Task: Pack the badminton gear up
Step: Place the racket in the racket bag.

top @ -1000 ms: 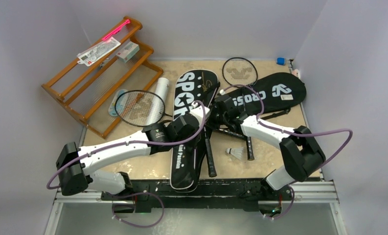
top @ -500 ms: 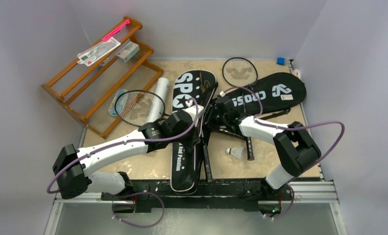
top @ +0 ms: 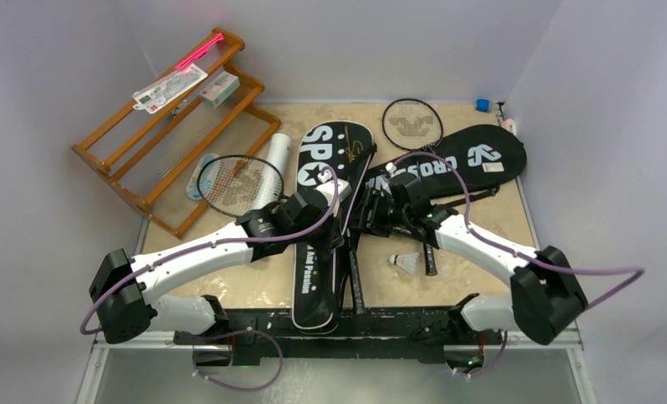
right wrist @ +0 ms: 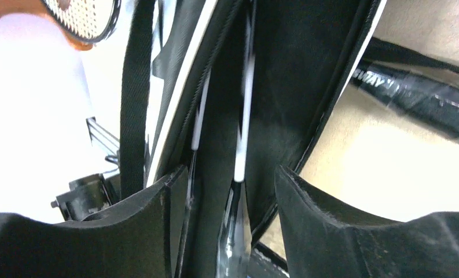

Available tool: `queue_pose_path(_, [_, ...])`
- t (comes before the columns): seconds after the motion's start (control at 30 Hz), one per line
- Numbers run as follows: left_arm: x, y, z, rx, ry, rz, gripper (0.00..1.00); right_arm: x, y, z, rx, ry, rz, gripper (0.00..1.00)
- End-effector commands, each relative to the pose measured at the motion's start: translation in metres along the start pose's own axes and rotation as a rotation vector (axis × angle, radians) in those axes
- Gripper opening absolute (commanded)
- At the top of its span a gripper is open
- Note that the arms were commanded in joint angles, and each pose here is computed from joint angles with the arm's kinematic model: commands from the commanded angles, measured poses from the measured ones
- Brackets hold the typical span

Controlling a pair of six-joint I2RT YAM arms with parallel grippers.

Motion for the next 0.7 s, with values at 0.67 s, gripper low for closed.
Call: queue_pose_path(0.67, [-0.001, -0.005, 0.012, -0.025, -0.01, 0.005, 0.0, -0.005, 0.059, -0.093, 0.333, 0.123, 0.168, 0.5])
Point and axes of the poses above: each gripper's point midway between its finger pads, its own y axis back along the fingers, its own x axis along the line the jaws close on, z = x × y, the point moved 1 cm from there along y, back along the fingers, and after that the axes turned 13 degrees about -y, right-handed, at the moved point
